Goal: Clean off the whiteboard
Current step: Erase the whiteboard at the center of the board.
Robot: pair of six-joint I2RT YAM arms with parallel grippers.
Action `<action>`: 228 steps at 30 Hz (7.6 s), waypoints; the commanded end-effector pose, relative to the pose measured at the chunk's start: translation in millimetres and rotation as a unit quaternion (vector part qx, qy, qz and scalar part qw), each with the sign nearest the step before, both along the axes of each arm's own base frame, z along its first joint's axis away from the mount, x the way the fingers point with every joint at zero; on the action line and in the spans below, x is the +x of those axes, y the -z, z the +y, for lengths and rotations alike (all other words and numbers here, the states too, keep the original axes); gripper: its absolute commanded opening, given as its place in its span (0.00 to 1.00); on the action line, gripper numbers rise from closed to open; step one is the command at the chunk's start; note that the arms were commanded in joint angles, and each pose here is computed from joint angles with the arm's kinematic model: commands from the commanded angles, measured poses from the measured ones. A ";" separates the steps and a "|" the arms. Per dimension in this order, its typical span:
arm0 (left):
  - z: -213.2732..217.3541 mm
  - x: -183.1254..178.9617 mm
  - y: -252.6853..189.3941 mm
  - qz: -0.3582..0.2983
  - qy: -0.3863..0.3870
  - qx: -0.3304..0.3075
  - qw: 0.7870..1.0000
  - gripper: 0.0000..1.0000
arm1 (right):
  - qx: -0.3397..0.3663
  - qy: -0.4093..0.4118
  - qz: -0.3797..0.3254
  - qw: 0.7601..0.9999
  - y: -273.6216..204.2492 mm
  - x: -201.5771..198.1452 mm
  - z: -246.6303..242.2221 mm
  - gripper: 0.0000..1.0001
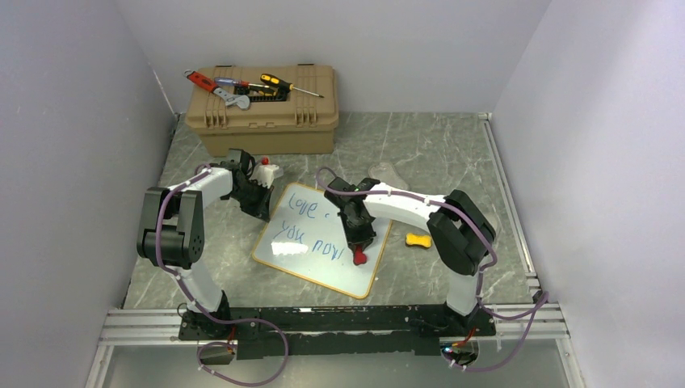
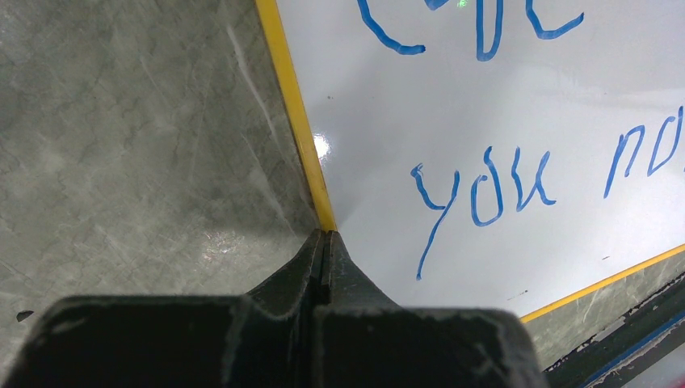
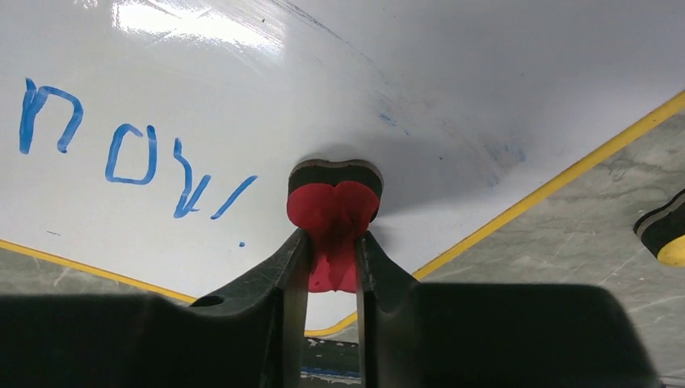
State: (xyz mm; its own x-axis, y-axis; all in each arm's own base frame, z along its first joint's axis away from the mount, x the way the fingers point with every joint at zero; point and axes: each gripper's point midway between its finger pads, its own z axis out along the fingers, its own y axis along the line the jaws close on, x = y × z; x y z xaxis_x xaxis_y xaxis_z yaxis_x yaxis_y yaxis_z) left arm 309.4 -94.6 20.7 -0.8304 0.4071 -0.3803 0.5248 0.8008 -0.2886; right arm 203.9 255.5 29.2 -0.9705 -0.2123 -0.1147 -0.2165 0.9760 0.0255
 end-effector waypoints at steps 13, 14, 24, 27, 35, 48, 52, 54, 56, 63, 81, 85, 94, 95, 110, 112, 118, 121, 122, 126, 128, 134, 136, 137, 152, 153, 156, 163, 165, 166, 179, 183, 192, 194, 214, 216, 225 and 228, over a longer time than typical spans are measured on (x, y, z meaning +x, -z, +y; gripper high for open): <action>2.6 -12.0 2.5 0.023 0.007 0.005 1.000 0.00 | 0.033 -0.023 -0.013 0.999 -14.5 -4.3 22.5 0.09; 2.2 -12.8 3.2 0.025 0.006 0.003 1.000 0.00 | 0.035 -0.026 -0.011 0.999 -12.6 -7.3 25.7 0.09; -0.1 -20.8 16.7 0.047 0.006 -0.003 0.999 0.00 | 0.082 -0.037 -0.031 0.996 0.8 3.2 91.2 0.08; 0.5 -22.6 20.2 0.052 0.005 -0.002 0.999 0.00 | 0.097 -0.028 -0.050 0.994 0.1 20.0 115.0 0.07; 5.1 -21.5 19.7 0.045 0.010 0.011 0.999 0.00 | 0.043 -0.012 -0.064 0.997 10.9 11.6 66.9 0.04; 2.6 -19.6 21.8 0.049 0.010 0.006 0.999 0.00 | 0.000 -0.016 -0.042 0.999 33.7 -10.4 30.0 0.00; 3.3 -20.5 22.7 0.050 0.010 0.010 0.999 0.00 | 0.034 -0.038 -0.051 0.997 28.9 13.5 91.7 0.00; 4.1 -20.2 23.2 0.052 0.010 0.012 0.999 0.00 | 0.043 -0.049 -0.055 0.996 27.7 22.6 114.6 0.00; 4.4 -19.8 23.1 0.053 0.009 0.013 0.998 0.00 | 0.043 -0.051 -0.057 0.996 27.2 28.7 124.2 0.00; 5.7 -18.6 23.4 0.050 0.012 0.018 0.998 0.00 | -0.008 -0.020 -0.047 0.999 41.3 3.5 46.1 0.00; 6.0 -16.6 16.3 0.047 0.010 0.019 0.999 0.00 | 0.038 -0.035 -0.064 0.997 26.6 27.5 95.8 0.00; 5.9 -15.9 15.7 0.048 0.010 0.020 0.999 0.00 | 0.046 -0.046 -0.060 0.996 26.0 35.4 118.8 0.00; 6.2 -15.2 16.5 0.045 0.012 0.020 0.999 0.00 | -0.022 0.022 -0.047 0.998 38.9 -7.9 -11.9 0.00; 5.9 -15.0 16.2 0.045 0.012 0.019 0.999 0.00 | -0.032 0.029 -0.044 0.998 40.3 -15.0 -26.9 0.00; 7.0 -15.4 12.6 0.045 0.010 0.023 0.999 0.00 | 0.032 -0.017 -0.071 0.997 28.2 37.1 94.0 0.00; 7.3 -15.7 11.6 0.044 0.010 0.024 0.999 0.00 | 0.025 -0.010 -0.078 0.997 29.8 51.1 99.2 0.00; 6.8 -16.0 10.2 0.042 0.012 0.022 0.999 0.00 | -0.008 0.067 -0.069 0.995 39.8 56.6 22.1 0.00; 5.7 -16.2 11.0 0.042 0.014 0.019 0.999 0.00 | -0.037 0.115 -0.046 0.992 44.4 26.8 -48.3 0.00; 5.5 -16.2 11.3 0.042 0.014 0.018 0.999 0.00 | -0.048 0.128 -0.039 0.990 44.7 17.5 -66.9 0.00; 5.1 -14.6 10.8 0.040 0.016 0.017 0.999 0.00 | -0.081 0.152 -0.026 0.985 41.9 -7.1 -105.9 0.00; 4.4 -13.6 10.2 0.038 0.016 0.015 0.999 0.00 | -0.081 0.155 -0.029 0.984 39.2 -4.4 -104.0 0.00; 3.9 -14.9 10.5 0.041 0.015 0.014 0.999 0.00 | -0.055 0.120 -0.049 0.990 33.6 42.0 -31.8 0.00; 4.7 -15.7 10.8 0.041 0.015 0.016 0.999 0.00 | -0.050 0.100 -0.059 0.992 29.4 60.9 4.9 0.00; 4.9 -16.2 10.9 0.042 0.014 0.016 0.999 0.00 | -0.044 0.094 -0.061 0.993 26.9 70.7 23.2 0.00; 4.2 -16.8 9.4 0.041 0.016 0.014 0.999 0.00 | -0.112 0.150 -0.049 0.981 23.7 24.4 -77.9 0.00; 4.2 -16.7 9.9 0.040 0.016 0.014 0.999 0.00 | -0.107 0.155 -0.049 0.981 23.2 19.1 -86.5 0.00; 3.8 -15.8 10.6 0.040 0.016 0.013 0.999 0.00 | -0.100 0.163 -0.046 0.980 23.4 8.3 -100.7 0.00; 2.2 -15.0 10.1 0.041 0.012 0.009 0.999 0.00 | -0.036 0.161 -0.063 0.984 14.4 38.6 -50.9 0.00; 1.5 -14.5 10.2 0.041 0.012 0.008 0.999 0.00 | -0.007 0.149 -0.073 0.986 8.8 53.5 -20.6 0.00; 1.3 -15.1 10.6 0.043 0.012 0.008 0.999 0.00 | 0.005 0.142 -0.078 0.987 5.8 61.2 -4.7 0.00; 0.8 -19.5 10.4 0.046 0.011 0.008 0.999 0.00 | 0.093 0.108 -0.107 0.984 -1.6 140.8 131.3 0.00; 1.7 -20.3 10.9 0.047 0.013 0.010 0.999 0.00 | 0.070 0.105 -0.106 0.986 -1.0 129.2 111.1 0.00; 0.9 -20.6 9.6 0.045 0.017 0.008 0.999 0.00 | -0.004 0.120 -0.083 0.989 18.2 72.0 14.9 0.00; 0.5 -20.0 9.6 0.045 0.016 0.007 0.999 0.00 | -0.001 0.116 -0.081 0.990 18.7 72.4 19.3 0.00; 0.0 -22.9 9.4 0.050 0.017 0.007 0.999 0.00 | 0.074 0.090 -0.089 0.989 19.2 115.6 117.2 0.00; -0.6 -22.9 9.1 0.050 0.018 0.006 0.999 0.00 | 0.046 0.100 -0.092 0.990 21.5 106.9 82.9 0.00; -1.0 -22.1 10.7 0.049 0.017 0.005 0.999 0.00 | 0.012 0.116 -0.098 0.988 25.9 109.0 48.4 0.00; -1.7 -22.9 9.6 0.050 0.016 0.002 0.999 0.00 | 0.043 0.100 -0.102 0.989 21.1 126.4 94.7 0.00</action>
State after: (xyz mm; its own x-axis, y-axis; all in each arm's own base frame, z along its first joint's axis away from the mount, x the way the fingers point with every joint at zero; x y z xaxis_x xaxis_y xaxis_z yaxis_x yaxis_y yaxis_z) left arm 308.7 -95.0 19.9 -0.8386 0.4100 -0.3588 0.5212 0.7953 -0.3096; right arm 317.0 324.8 30.5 -0.9451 0.0518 -0.3225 0.0058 0.9898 0.1422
